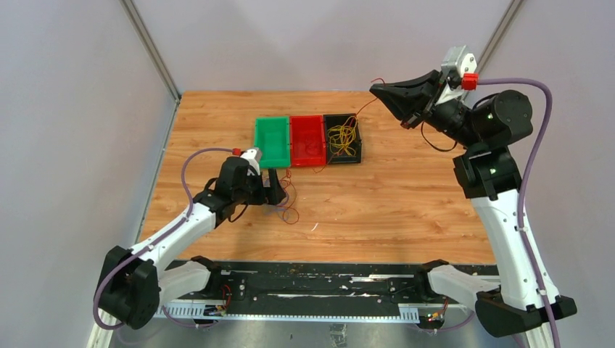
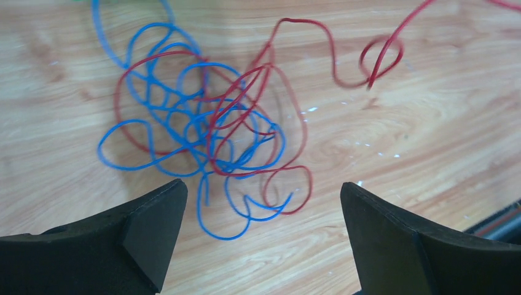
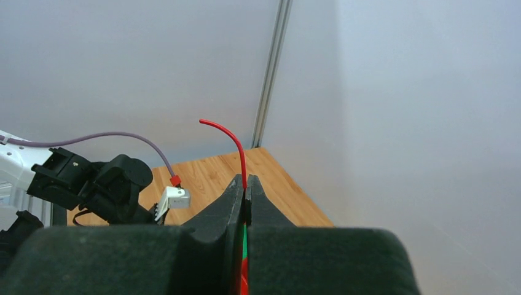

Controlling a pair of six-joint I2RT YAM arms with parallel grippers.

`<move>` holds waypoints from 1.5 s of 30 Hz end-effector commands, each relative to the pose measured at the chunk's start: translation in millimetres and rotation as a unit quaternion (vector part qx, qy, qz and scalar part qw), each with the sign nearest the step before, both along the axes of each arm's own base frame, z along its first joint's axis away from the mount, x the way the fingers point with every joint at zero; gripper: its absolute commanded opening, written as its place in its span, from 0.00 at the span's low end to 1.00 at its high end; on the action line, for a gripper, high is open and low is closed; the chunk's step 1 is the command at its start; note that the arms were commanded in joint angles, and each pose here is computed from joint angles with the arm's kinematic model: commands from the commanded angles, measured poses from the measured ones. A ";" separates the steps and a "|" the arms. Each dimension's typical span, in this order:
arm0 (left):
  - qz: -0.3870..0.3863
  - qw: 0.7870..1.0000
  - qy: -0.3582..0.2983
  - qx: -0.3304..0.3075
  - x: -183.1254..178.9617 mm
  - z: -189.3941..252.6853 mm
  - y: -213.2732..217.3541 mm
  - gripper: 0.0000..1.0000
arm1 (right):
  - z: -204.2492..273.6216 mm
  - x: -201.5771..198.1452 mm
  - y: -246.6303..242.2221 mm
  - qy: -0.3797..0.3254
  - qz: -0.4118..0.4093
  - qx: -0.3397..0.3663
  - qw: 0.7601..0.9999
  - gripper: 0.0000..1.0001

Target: Untangle the cables

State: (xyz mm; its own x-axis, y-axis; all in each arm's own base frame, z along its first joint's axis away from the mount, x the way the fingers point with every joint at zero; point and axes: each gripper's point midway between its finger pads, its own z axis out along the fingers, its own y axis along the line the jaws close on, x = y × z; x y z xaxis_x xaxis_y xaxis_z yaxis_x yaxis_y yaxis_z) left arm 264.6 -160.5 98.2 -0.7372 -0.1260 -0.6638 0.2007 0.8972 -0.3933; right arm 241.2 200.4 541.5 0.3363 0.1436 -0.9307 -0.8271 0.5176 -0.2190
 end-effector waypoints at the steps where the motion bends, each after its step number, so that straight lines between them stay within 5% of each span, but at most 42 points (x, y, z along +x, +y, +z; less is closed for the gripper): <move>1: -0.053 0.998 -0.032 -0.024 1.0 6.8 -20.7 1.00 | 12.5 -7.4 11.1 0.016 0.044 0.003 0.999 0.00; 8: -0.032 0.999 0.014 -0.004 23.9 -27.8 -29.2 0.99 | 54.4 -24.0 15.0 -0.009 0.085 0.034 0.996 0.00; 10: -0.028 0.999 0.026 0.004 29.9 -38.6 -31.6 0.92 | 65.0 -28.3 13.9 -0.018 0.088 0.044 0.995 0.00; 15: -0.003 0.999 0.047 0.024 41.9 -51.9 -29.1 0.52 | 82.2 -23.1 4.3 -0.035 0.045 0.053 0.997 0.00; 20: 0.077 0.991 0.048 0.101 44.5 -57.5 10.2 0.00 | 88.1 9.5 -33.8 -0.046 -0.118 0.038 0.991 0.00; 24: 0.152 0.971 0.049 0.180 36.7 -53.4 55.0 0.00 | 71.6 42.9 -92.0 -0.029 -0.307 0.011 0.951 0.00; 30: 0.206 0.957 0.018 0.201 28.1 -16.3 93.3 0.00 | -12.8 78.2 -182.3 0.051 -0.539 -0.101 0.834 0.00; 32: 0.173 0.970 -0.016 0.167 31.1 6.6 80.3 0.00 | -67.3 84.6 -181.4 0.105 -0.534 -0.147 0.826 0.00; 38: 0.023 0.992 -0.117 0.041 28.0 85.3 21.0 0.00 | -245.2 89.6 -125.5 0.271 -0.403 -0.160 0.859 0.00; 42: -0.014 0.989 -0.143 0.026 23.1 120.3 8.3 0.00 | -326.9 83.3 -116.4 0.373 -0.393 -0.132 0.830 0.06; 44: -0.022 0.988 -0.151 0.022 20.5 130.5 4.4 0.00 | -368.7 65.5 -107.9 0.427 -0.365 -0.136 0.816 0.17; 45: -0.030 0.987 -0.154 0.019 18.8 134.4 1.6 0.00 | -381.9 57.5 -106.7 0.439 -0.356 -0.145 0.812 0.32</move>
